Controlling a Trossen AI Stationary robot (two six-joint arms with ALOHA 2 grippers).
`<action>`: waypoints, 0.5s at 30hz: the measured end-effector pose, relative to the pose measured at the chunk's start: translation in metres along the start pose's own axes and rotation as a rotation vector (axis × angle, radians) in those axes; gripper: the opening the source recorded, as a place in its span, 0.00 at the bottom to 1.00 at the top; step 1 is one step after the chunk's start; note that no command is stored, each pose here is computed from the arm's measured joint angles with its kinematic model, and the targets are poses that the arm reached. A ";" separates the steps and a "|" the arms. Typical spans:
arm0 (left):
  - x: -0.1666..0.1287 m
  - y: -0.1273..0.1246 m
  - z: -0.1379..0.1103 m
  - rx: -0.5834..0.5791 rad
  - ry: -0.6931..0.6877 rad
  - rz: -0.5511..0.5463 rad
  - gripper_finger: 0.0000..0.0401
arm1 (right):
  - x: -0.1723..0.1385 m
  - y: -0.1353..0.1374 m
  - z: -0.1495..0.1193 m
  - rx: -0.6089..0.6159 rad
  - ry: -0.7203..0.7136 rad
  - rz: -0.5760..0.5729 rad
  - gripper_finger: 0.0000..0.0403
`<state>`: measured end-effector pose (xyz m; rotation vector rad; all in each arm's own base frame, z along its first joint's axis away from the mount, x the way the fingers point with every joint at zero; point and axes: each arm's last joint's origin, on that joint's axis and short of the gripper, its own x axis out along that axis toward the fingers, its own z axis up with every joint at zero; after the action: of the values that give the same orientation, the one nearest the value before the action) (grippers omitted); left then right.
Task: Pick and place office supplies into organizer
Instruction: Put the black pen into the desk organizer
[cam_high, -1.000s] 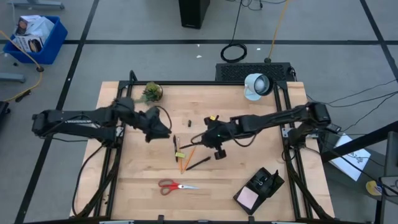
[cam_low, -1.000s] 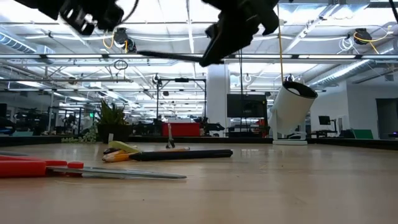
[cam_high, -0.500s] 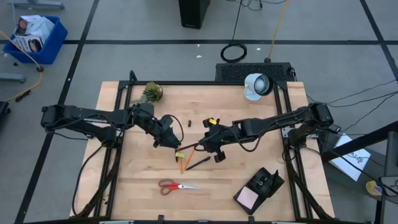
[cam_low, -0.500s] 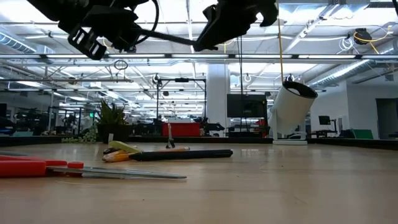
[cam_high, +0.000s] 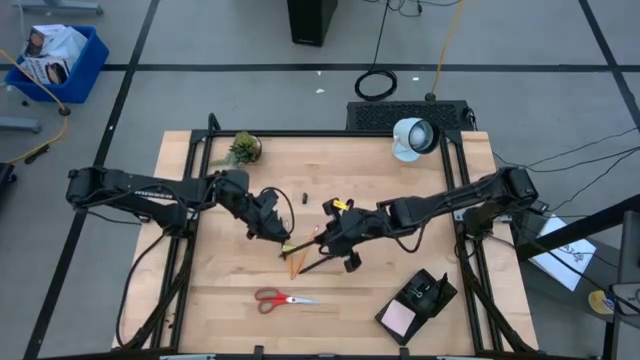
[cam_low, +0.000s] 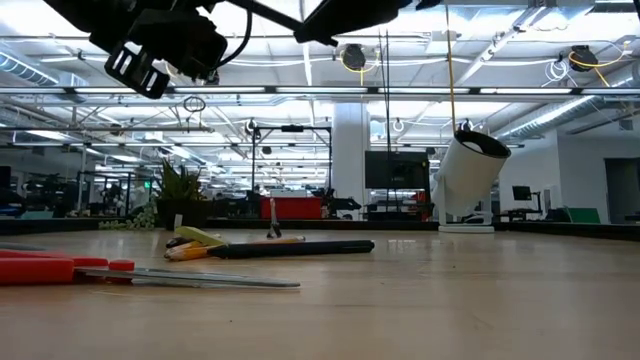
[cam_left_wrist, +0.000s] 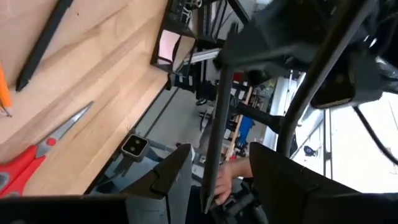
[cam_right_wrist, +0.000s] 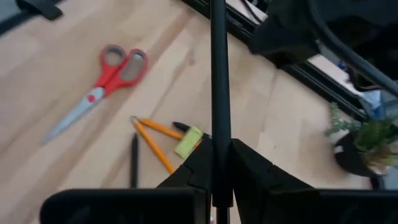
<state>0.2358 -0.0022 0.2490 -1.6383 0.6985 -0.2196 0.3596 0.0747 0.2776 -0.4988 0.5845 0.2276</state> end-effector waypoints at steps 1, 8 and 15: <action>0.000 0.000 -0.001 0.003 0.001 -0.004 0.41 | 0.000 -0.002 -0.001 -0.005 0.001 -0.005 0.07; 0.004 -0.004 -0.005 0.017 -0.021 -0.036 0.41 | 0.002 -0.015 -0.002 0.014 -0.034 -0.049 0.08; 0.005 -0.004 -0.007 0.019 -0.013 -0.034 0.41 | 0.002 -0.023 -0.004 0.023 -0.039 -0.070 0.09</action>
<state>0.2375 -0.0110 0.2531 -1.6332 0.6573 -0.2391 0.3675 0.0530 0.2827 -0.4907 0.5300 0.1641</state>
